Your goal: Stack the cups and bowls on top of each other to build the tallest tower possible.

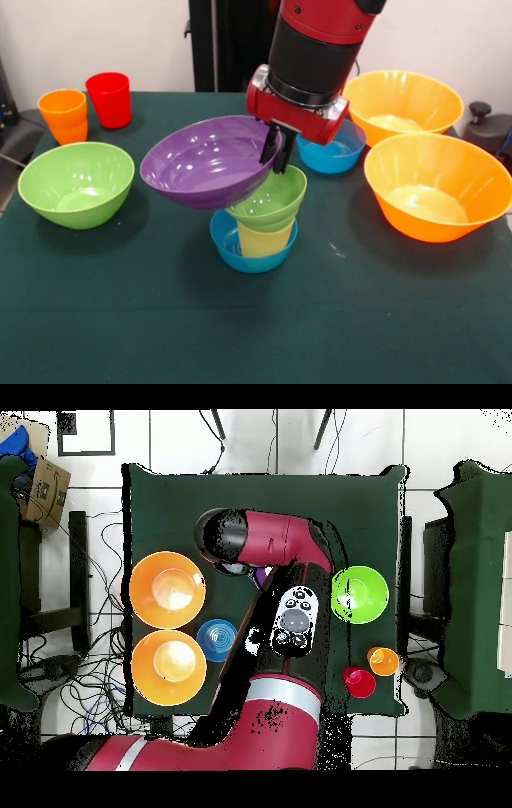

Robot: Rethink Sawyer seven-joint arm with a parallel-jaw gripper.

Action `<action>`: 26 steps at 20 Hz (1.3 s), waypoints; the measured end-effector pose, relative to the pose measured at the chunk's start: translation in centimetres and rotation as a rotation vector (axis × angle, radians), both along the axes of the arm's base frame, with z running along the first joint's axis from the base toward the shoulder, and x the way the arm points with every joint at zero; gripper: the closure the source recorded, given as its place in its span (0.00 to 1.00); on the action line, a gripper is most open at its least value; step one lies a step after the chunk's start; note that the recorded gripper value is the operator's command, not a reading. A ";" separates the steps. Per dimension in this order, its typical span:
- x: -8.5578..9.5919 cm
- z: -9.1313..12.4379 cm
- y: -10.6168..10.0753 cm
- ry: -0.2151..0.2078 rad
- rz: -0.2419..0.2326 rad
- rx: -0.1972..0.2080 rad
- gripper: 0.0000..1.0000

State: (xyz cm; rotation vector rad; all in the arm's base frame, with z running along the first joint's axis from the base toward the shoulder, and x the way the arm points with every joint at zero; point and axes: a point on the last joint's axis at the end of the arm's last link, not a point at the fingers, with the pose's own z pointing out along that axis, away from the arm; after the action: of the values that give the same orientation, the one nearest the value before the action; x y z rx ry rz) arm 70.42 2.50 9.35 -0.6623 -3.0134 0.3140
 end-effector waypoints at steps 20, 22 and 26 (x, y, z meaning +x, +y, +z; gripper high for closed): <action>-0.2 2.0 1.7 0.132 -0.003 -0.011 1.00; -0.2 2.6 1.2 0.147 -0.013 -0.020 1.00; -0.2 3.1 0.7 0.157 -0.022 -0.031 1.00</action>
State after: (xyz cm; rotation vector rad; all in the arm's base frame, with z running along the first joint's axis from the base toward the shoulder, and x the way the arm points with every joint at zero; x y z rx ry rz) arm 70.22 3.16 12.45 -0.6403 -2.8565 0.3930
